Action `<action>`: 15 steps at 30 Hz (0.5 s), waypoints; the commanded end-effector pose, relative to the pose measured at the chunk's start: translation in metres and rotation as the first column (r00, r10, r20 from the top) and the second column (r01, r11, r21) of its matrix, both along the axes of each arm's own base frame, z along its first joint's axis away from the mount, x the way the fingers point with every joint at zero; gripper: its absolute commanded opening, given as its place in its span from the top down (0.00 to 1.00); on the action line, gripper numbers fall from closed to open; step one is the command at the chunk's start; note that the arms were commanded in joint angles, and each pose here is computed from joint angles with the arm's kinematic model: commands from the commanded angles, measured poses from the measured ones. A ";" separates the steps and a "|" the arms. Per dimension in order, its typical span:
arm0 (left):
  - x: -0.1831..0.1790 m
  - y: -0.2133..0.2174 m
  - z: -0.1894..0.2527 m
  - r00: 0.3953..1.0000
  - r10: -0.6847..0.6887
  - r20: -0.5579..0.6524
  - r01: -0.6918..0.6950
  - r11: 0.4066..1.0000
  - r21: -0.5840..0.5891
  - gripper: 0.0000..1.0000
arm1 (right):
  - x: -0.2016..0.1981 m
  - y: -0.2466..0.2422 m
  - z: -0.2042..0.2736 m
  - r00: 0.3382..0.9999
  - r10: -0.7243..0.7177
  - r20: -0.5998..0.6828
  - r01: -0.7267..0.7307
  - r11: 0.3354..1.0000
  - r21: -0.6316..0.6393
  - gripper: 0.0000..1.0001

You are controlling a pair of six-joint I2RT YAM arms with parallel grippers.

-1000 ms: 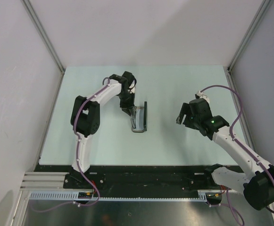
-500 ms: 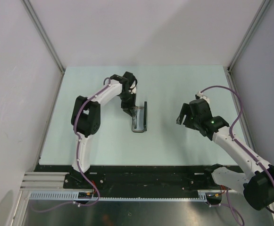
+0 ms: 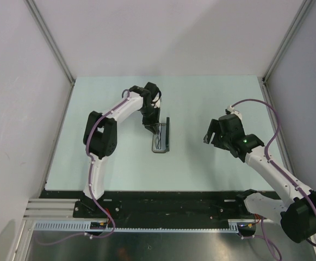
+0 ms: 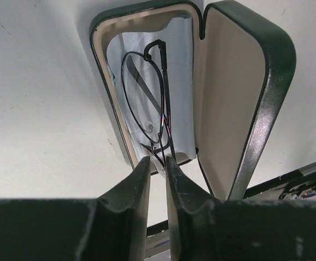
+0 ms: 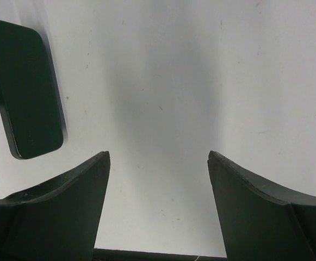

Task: Organize the sunglasses
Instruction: Place the sunglasses in the sunglasses case.

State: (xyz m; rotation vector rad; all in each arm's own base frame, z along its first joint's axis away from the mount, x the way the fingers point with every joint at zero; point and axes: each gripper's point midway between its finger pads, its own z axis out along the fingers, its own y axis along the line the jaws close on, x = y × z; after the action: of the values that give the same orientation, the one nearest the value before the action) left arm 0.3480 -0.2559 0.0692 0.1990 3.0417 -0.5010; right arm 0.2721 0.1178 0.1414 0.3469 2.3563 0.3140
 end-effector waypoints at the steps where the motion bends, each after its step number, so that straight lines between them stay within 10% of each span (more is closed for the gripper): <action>1: 0.007 -0.008 0.008 1.000 0.001 0.021 -0.001 1.000 -0.018 0.78 | 0.003 -0.002 0.005 1.000 -0.003 0.031 0.003 1.000 0.003 0.22; 15: 0.006 -0.026 0.025 0.997 -0.053 0.053 0.058 0.994 -0.094 0.62 | 0.003 -0.003 0.008 0.999 -0.003 0.040 0.003 1.000 0.007 0.22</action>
State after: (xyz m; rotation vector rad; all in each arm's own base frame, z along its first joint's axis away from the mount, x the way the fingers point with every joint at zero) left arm 0.3479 -0.2690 0.0728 0.2312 3.0298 -0.5627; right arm 0.2724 0.1161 0.1409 0.3495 2.3560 0.3095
